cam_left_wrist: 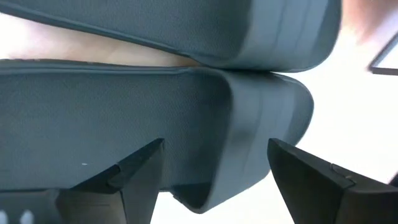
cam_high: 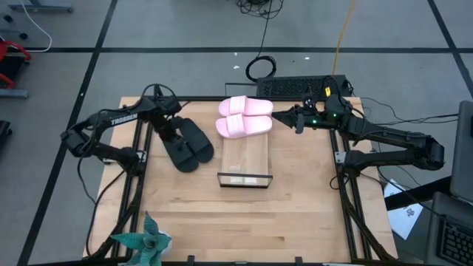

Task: Pick and place slides into the shelf
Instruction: Put the left black slide on the shelf

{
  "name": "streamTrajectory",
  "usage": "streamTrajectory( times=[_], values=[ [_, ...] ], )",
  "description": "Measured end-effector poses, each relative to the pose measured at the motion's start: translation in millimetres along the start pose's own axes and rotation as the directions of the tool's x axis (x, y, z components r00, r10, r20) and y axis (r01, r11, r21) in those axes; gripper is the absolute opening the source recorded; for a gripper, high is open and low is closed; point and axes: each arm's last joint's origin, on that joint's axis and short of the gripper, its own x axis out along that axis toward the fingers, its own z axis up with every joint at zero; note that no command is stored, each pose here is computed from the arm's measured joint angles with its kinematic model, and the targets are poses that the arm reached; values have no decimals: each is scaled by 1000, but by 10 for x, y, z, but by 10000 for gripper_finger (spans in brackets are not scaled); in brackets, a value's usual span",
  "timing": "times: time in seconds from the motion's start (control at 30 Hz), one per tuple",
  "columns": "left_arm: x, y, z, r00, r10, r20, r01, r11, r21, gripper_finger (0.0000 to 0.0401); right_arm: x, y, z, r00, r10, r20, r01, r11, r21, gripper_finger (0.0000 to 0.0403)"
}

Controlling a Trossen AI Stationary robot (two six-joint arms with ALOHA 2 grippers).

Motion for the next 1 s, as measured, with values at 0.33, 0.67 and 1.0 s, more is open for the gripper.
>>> streamTrajectory(
  times=[0.33,0.67,1.0],
  values=[
    [68,28,32,999,-4,-37,4,1000,-1,285,0,-1,0,1000,-2,1,2,1000,-2,54],
    [99,-27,37,998,-40,-47,41,999,26,284,0,0,0,1000,-1,0,1,1000,-3,54],
    [236,-4,-33,997,-46,-62,46,999,0,284,0,1,0,1000,1,-1,-1,1000,-3,54]
  ],
)
